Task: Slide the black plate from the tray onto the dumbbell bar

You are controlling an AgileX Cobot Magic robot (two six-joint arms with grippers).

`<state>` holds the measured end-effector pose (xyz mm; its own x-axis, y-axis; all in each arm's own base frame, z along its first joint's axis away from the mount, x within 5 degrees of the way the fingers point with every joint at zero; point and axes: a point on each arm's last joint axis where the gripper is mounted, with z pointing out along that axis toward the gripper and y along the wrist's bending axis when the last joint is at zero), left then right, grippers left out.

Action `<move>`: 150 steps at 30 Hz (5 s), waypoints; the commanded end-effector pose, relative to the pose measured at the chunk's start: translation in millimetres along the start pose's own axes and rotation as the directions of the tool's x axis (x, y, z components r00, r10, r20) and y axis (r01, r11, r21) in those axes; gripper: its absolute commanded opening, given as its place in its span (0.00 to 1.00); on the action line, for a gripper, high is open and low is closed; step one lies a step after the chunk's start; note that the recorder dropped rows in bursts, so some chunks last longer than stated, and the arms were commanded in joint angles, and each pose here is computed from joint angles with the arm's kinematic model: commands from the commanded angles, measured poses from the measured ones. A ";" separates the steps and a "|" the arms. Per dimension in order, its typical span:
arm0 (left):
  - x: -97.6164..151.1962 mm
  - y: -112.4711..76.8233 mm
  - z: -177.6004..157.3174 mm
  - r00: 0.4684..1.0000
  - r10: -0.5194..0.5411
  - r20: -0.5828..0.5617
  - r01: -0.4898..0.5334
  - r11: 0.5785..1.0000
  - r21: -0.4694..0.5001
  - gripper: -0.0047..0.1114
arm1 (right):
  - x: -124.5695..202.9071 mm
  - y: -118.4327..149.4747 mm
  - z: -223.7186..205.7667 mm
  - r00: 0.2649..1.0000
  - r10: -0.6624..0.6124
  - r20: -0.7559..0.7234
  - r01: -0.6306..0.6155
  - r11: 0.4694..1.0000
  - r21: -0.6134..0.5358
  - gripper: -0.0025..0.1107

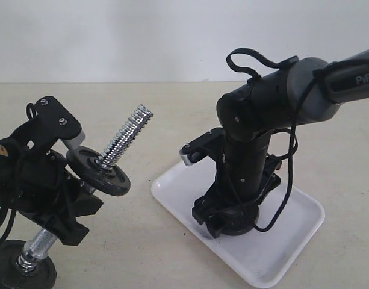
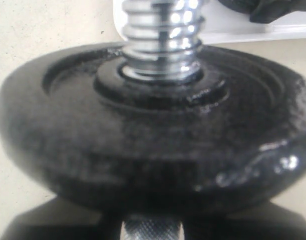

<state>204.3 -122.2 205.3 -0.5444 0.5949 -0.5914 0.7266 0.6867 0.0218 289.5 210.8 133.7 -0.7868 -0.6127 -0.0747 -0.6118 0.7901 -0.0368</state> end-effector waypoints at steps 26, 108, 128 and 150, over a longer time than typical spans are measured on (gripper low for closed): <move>-20.0 6.3 -13.5 0.988 -0.034 0.149 0.044 0.997 -0.070 0.08 | 25.2 -5.2 -124.3 0.966 0.009 0.258 -0.014 1.000 0.017 0.02; -18.9 5.2 -13.3 0.990 -0.032 0.137 0.040 0.997 -0.059 0.08 | -2.4 -3.5 -1.3 0.999 0.036 0.024 -0.036 0.999 0.033 0.95; -18.1 4.3 -13.1 0.991 -0.032 0.127 0.039 0.998 -0.049 0.08 | -4.9 -5.0 -1.5 0.998 0.033 0.052 -0.036 0.998 0.049 0.95; -17.9 4.1 -13.1 0.992 -0.026 0.124 0.032 0.998 -0.048 0.08 | 6.1 -2.2 54.4 0.988 0.041 -0.152 -0.034 0.998 0.046 0.95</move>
<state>202.5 -122.2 204.4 -0.5457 0.6065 -0.5783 0.7369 0.6758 0.0133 297.7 214.5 115.0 -0.8280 -0.5596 -0.0370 -0.5574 0.8284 -0.0546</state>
